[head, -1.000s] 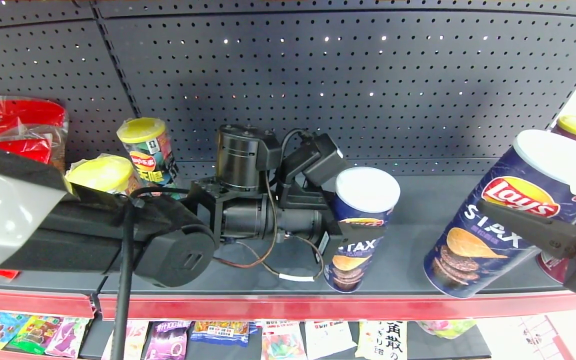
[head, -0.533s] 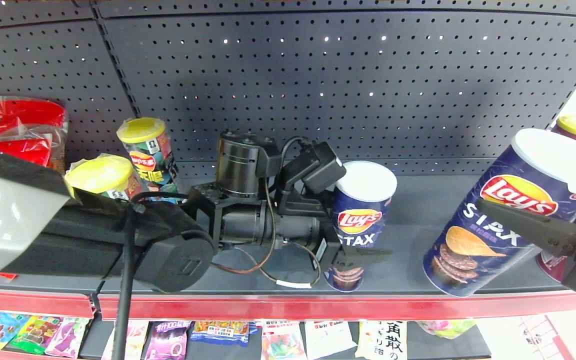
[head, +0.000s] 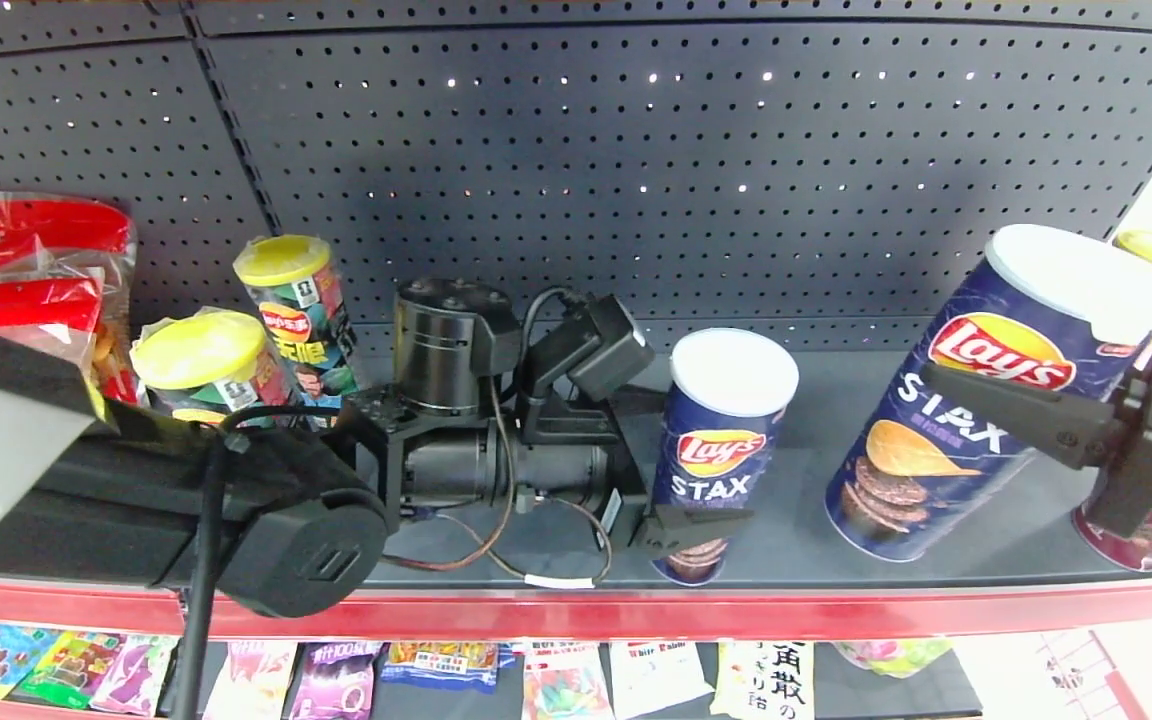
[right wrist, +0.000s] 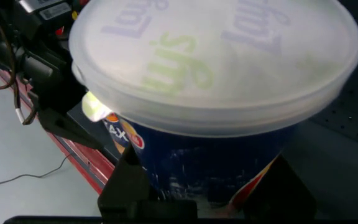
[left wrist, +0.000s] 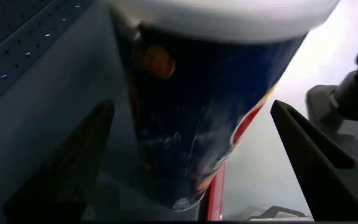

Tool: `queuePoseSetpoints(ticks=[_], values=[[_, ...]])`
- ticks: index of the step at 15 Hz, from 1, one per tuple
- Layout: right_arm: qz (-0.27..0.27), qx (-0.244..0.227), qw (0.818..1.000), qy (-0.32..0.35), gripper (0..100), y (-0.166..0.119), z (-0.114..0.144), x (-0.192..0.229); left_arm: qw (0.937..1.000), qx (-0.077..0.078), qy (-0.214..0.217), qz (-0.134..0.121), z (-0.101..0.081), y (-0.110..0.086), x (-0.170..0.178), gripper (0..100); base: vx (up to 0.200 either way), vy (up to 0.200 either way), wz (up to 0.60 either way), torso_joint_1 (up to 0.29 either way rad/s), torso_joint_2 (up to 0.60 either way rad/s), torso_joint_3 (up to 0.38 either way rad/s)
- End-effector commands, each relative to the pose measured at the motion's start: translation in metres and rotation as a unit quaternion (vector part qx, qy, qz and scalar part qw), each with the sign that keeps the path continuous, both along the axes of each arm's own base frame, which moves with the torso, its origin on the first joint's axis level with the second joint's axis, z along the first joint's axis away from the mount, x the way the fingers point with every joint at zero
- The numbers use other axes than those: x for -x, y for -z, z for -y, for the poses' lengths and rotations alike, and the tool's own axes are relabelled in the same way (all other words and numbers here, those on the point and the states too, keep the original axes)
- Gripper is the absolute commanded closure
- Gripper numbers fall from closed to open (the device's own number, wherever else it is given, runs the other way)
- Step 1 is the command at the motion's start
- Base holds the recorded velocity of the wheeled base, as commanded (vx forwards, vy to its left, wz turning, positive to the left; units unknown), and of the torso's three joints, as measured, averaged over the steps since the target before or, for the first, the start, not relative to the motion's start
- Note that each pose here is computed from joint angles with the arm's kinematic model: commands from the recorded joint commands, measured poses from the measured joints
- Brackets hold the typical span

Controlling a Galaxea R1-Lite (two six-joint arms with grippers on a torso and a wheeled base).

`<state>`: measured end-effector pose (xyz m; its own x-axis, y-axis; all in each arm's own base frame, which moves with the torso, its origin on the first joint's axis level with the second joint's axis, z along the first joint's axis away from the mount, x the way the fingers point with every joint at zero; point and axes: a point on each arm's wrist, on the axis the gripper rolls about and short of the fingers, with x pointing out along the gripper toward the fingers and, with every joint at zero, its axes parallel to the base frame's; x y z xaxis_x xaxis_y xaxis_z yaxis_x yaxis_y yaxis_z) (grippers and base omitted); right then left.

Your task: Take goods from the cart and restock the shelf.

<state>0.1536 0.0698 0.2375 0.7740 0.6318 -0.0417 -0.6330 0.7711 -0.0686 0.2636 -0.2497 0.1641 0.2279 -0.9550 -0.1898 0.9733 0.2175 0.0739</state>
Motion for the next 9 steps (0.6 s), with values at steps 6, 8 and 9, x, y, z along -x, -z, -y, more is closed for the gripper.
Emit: queuePoseSetpoints(ticks=[6, 8, 9], values=[[-0.052, 0.017, 0.998, -0.021, 100, 0.013, -0.019, -0.055, 0.9996, -0.001, -0.020, -0.020, -0.036, 0.005, 0.029, 0, 0.000, 0.000, 0.00, 0.000, 0.00, 0.000], [-0.054, 0.017, 0.998, -0.029, 100, 0.012, -0.020, -0.070, 0.9993, -0.002, -0.028, -0.023, -0.045, 0.004, 0.032, 0, 0.000, 0.000, 0.00, 0.000, 0.00, 0.000], [-0.054, 0.016, 0.998, -0.028, 100, 0.011, -0.020, -0.079, 0.9993, -0.002, -0.029, -0.023, -0.048, 0.004, 0.034, 0, 0.000, 0.000, 0.00, 0.000, 0.00, 0.000]])
